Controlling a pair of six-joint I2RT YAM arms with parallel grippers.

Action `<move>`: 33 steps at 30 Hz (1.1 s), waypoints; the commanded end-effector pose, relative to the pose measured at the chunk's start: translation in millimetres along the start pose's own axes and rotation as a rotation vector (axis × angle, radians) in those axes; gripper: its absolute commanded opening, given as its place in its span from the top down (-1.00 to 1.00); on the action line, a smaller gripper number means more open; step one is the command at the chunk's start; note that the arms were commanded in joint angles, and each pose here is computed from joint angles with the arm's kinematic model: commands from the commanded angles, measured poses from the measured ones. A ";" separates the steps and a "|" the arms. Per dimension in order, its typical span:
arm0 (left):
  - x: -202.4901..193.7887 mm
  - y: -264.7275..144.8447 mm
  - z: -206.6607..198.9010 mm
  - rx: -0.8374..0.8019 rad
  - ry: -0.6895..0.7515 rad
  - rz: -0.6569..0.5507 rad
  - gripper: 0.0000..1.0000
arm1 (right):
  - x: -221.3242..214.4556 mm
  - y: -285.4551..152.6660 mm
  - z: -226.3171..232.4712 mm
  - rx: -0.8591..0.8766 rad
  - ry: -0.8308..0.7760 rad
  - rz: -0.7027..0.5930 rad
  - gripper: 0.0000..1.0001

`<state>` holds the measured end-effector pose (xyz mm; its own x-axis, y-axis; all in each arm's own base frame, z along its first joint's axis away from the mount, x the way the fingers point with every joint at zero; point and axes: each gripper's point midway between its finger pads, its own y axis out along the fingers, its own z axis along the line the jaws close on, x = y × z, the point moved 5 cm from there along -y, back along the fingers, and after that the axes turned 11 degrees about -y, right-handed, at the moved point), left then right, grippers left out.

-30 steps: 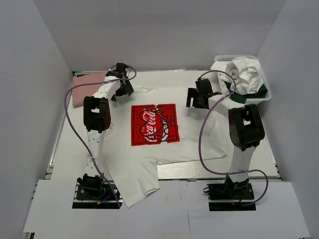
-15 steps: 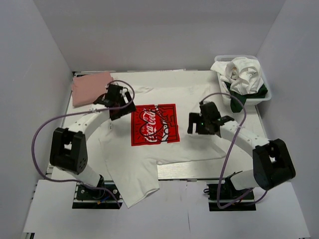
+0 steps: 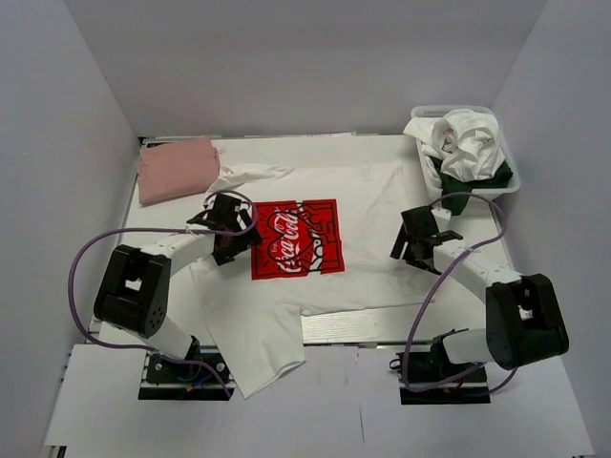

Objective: Fold and stack the t-shirts

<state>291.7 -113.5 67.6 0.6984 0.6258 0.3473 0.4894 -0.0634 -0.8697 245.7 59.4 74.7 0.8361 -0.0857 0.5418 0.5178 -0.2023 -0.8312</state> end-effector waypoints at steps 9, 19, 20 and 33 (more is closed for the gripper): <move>-11.6 -0.2 55.1 0.274 0.001 0.009 -1.00 | -5.7 6.7 -72.8 -0.275 0.248 0.063 -0.81; 16.5 -21.5 18.6 0.176 0.020 -0.065 -1.00 | 45.4 -27.4 -15.2 0.276 0.087 -0.111 -0.81; 17.8 -23.9 17.3 0.167 0.019 -0.071 -1.00 | 45.4 -33.0 -7.2 0.319 0.064 -0.131 -0.81; 64.2 -1.1 -30.5 0.160 0.083 -0.136 -1.00 | 81.0 -9.8 55.4 0.341 -0.073 -0.176 -0.81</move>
<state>333.5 -98.2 110.8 0.6545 0.5857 0.4782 0.5119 0.1222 -0.8503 296.5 105.4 113.3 0.7712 -0.0150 0.6365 0.6303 0.1585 -0.7600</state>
